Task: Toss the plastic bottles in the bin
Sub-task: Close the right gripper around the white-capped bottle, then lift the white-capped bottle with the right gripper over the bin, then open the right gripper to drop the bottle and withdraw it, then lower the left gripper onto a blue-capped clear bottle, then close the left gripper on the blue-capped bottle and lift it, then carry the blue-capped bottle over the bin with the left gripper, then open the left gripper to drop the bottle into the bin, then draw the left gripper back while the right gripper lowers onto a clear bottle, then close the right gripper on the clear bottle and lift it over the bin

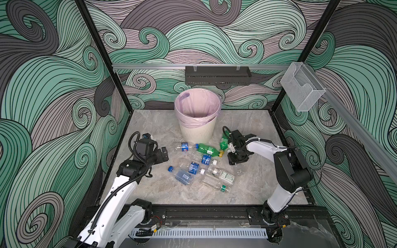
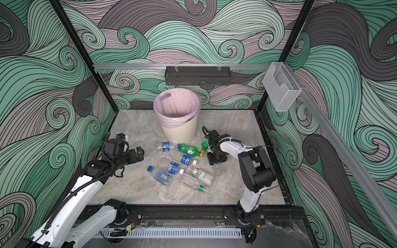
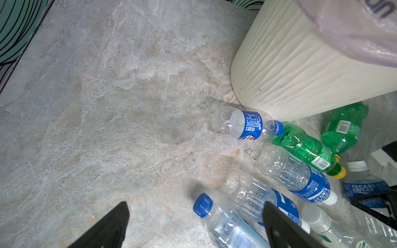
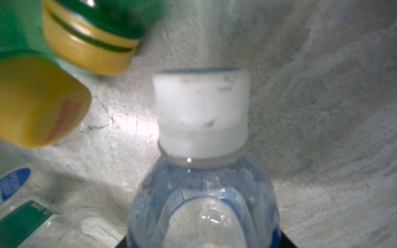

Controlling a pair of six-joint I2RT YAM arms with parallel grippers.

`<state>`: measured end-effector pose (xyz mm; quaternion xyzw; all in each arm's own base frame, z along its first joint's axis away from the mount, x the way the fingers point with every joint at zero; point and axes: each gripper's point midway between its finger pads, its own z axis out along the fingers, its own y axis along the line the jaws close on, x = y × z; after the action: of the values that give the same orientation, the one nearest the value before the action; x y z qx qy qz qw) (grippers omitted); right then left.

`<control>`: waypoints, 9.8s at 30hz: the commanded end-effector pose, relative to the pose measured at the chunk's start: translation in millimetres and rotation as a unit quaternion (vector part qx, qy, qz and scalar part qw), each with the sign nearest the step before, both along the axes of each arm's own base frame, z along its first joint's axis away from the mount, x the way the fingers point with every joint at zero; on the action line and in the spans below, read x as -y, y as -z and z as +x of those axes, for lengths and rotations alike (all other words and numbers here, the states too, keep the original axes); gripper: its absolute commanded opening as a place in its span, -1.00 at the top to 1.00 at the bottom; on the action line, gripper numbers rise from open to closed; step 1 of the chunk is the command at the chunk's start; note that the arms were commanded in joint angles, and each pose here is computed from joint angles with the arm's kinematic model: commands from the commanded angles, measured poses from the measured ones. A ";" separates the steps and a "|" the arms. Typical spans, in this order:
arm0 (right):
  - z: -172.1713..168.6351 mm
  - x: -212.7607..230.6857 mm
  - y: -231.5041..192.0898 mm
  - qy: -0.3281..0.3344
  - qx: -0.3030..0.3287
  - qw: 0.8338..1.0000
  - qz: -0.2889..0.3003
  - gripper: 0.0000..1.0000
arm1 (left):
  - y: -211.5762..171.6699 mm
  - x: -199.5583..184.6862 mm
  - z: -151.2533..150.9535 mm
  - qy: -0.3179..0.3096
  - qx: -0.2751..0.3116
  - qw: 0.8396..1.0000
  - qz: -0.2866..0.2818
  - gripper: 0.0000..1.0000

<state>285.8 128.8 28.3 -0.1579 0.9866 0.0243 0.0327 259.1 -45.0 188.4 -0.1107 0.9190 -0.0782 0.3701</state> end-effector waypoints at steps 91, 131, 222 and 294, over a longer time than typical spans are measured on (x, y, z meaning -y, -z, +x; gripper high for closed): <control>38.7 -11.7 -189.6 0.065 0.336 0.906 0.249 -1.00 | 111.2 72.6 -63.5 -0.078 -0.205 0.949 -0.226 -0.88; 40.2 -5.3 -176.1 0.084 0.336 0.905 0.245 -1.00 | 158.5 72.9 -75.1 -0.033 -0.316 0.948 -0.013 -0.41; -80.3 -83.3 -51.6 -0.200 0.003 0.974 0.111 -0.71 | -33.4 7.5 -25.2 0.012 0.029 0.999 0.032 -0.97; 4.4 -67.5 -217.7 0.021 0.258 0.923 0.283 0.20 | -5.9 2.8 -20.8 -0.004 -0.020 0.998 0.061 -0.97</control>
<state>275.9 181.4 169.0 -0.1156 0.9383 0.2089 0.2504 235.7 -49.2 184.9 -0.0832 0.9318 -0.0170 0.3529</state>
